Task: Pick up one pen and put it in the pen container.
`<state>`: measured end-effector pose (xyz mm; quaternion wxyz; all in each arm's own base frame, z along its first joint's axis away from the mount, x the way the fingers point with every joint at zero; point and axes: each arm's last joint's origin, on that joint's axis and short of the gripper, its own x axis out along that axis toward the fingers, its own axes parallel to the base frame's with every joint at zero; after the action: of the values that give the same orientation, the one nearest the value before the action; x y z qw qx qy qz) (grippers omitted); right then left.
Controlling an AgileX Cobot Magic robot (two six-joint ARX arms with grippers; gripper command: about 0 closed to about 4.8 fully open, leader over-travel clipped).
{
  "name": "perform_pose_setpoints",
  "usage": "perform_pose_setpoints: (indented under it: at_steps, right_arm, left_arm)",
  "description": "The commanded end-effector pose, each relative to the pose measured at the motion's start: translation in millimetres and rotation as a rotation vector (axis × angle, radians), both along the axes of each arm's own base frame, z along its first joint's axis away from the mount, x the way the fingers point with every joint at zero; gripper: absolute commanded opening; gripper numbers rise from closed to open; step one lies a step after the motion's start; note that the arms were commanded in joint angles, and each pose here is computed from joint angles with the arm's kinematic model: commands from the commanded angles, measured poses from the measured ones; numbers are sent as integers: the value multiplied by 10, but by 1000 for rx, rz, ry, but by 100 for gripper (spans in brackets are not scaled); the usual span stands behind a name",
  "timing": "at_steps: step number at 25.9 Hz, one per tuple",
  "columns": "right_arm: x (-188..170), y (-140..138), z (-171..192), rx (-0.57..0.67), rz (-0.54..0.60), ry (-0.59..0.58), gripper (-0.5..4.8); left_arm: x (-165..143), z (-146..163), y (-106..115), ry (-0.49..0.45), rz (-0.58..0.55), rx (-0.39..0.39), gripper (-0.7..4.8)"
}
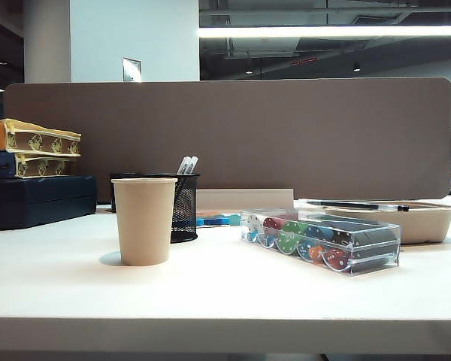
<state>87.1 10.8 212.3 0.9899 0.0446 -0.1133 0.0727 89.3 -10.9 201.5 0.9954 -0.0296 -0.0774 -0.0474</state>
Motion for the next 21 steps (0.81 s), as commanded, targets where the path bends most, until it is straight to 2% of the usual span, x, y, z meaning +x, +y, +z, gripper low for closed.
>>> perform_pose_setpoints:
  at_steps: [1, 13, 21]
  right_arm:
    - [-20, -2, 56, 2, -1, 5, 119]
    - [50, 7, 282, -21, -2, 55, 122]
    - [231, 33, 488, -104, 2, 93, 122]
  left_arm:
    - [-15, 66, -1, -25, -7, 9, 84]
    - [99, 308, -26, -37, -30, 60, 89]
    - [340, 515, -63, -20, -42, 81, 89]
